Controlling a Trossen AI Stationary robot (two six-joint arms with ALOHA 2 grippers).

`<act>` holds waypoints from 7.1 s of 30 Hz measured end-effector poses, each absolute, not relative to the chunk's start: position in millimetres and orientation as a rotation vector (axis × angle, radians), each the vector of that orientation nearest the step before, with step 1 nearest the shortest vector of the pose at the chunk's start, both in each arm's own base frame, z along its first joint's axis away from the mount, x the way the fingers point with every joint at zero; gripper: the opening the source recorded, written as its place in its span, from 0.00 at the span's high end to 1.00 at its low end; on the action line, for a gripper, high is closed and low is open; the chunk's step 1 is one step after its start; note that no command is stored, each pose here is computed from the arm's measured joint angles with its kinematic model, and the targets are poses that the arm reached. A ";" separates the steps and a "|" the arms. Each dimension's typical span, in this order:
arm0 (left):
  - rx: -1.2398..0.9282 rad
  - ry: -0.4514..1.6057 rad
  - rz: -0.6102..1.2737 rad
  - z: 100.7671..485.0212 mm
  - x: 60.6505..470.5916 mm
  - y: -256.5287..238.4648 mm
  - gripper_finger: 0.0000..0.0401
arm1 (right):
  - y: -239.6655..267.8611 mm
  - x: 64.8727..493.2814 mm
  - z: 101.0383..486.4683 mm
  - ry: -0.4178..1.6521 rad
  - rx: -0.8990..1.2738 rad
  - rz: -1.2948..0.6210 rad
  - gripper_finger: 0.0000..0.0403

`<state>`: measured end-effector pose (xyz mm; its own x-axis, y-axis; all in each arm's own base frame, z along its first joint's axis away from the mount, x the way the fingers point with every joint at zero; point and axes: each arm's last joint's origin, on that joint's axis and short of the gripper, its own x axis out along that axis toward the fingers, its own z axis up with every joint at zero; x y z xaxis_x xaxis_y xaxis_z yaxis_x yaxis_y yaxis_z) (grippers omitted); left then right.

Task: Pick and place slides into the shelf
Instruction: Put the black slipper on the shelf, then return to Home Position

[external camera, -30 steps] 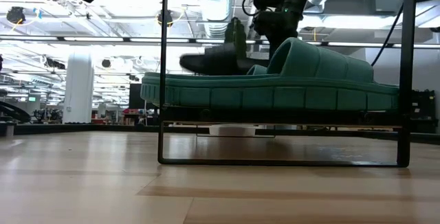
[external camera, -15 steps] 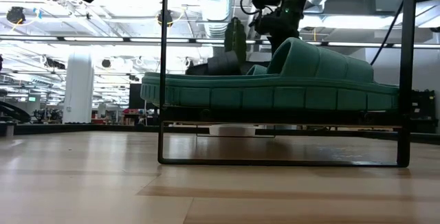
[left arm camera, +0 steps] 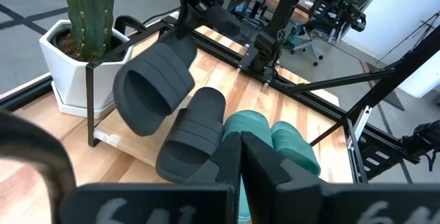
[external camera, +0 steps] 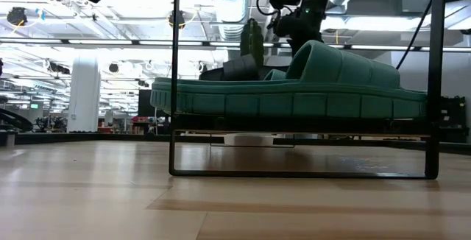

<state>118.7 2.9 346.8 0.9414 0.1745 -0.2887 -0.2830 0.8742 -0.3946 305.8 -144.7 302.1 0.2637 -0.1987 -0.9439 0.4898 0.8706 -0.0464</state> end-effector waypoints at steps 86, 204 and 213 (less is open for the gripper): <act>-0.480 0.242 0.245 347.2 118.7 3.0 1.00 | -165.0 335.2 227.3 1.410 0.482 -0.383 0.70; -0.184 -0.081 0.225 174.4 93.1 -13.5 1.00 | -13.0 97.4 165.7 -0.003 0.132 -0.134 0.52; -0.191 -0.078 0.227 174.5 93.0 -13.4 1.00 | -13.0 97.4 165.7 -0.002 0.132 -0.133 0.52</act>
